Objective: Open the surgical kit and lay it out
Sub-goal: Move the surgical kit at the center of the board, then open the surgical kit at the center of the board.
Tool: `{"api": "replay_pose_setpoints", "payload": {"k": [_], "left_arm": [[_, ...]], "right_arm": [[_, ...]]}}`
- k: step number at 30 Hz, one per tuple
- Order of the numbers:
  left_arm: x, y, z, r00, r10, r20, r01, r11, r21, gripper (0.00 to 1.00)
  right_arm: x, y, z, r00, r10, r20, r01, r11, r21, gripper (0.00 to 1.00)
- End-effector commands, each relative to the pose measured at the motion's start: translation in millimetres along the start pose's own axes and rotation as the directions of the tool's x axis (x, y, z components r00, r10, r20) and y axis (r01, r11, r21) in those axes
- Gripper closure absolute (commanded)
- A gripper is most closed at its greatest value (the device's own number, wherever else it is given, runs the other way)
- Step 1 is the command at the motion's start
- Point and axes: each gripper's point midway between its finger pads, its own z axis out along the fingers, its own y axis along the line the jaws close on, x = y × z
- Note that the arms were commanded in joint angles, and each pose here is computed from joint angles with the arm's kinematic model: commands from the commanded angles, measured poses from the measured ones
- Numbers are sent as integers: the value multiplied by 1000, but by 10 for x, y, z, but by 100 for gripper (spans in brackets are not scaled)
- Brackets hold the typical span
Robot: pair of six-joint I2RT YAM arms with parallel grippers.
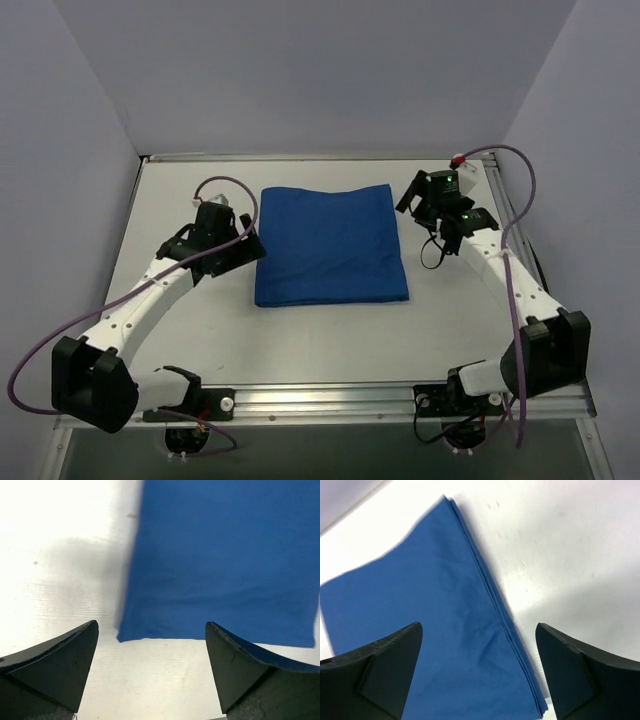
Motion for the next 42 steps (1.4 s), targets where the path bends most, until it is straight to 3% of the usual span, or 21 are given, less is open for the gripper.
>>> {"api": "replay_pose_setpoints", "payload": {"k": [1,4,10,11,17,19,22,25,26,30,42], "left_arm": [[-113,-364,-396,988,126,95,-128,992,13,3],[7,-778,-572,959,243,149,-250,968,31,3],[284,-1608,-606,872,433,228,-445,896,-1,5],[526,-1761,-492,841,501,203,-510,860,-10,5],[1050,-2599,-263,703,671,236,-686,727,-22,5],[1375,-2723,-63,637,743,207,-755,655,-29,4],[1634,-2947,77,592,780,203,-794,608,-23,1],[1783,-3126,196,590,779,210,-797,603,1,0],[1809,-3163,227,594,776,212,-795,606,8,5],[1899,-3368,320,603,760,240,-790,612,45,9],[2223,-3183,700,511,847,150,-858,514,18,20]], "right_arm": [[-305,-65,-478,993,-97,72,97,995,-7,7],[-514,-10,-1011,978,-113,176,135,984,-118,1],[-746,-60,-1793,937,-95,335,178,957,-227,0],[-737,-53,-1864,936,-95,340,186,951,-247,0],[-727,-72,-2263,919,-47,393,193,920,-340,0],[-730,-75,-2376,912,-34,409,198,909,-366,0],[-704,-95,-2461,910,-30,413,203,902,-381,0],[-674,-125,-2529,910,-22,414,200,897,-393,0],[-672,-135,-2547,909,-15,416,196,897,-396,0],[-665,-187,-2621,903,3,429,186,897,-400,0],[-635,-276,-2644,903,7,429,173,909,-379,0]]}}
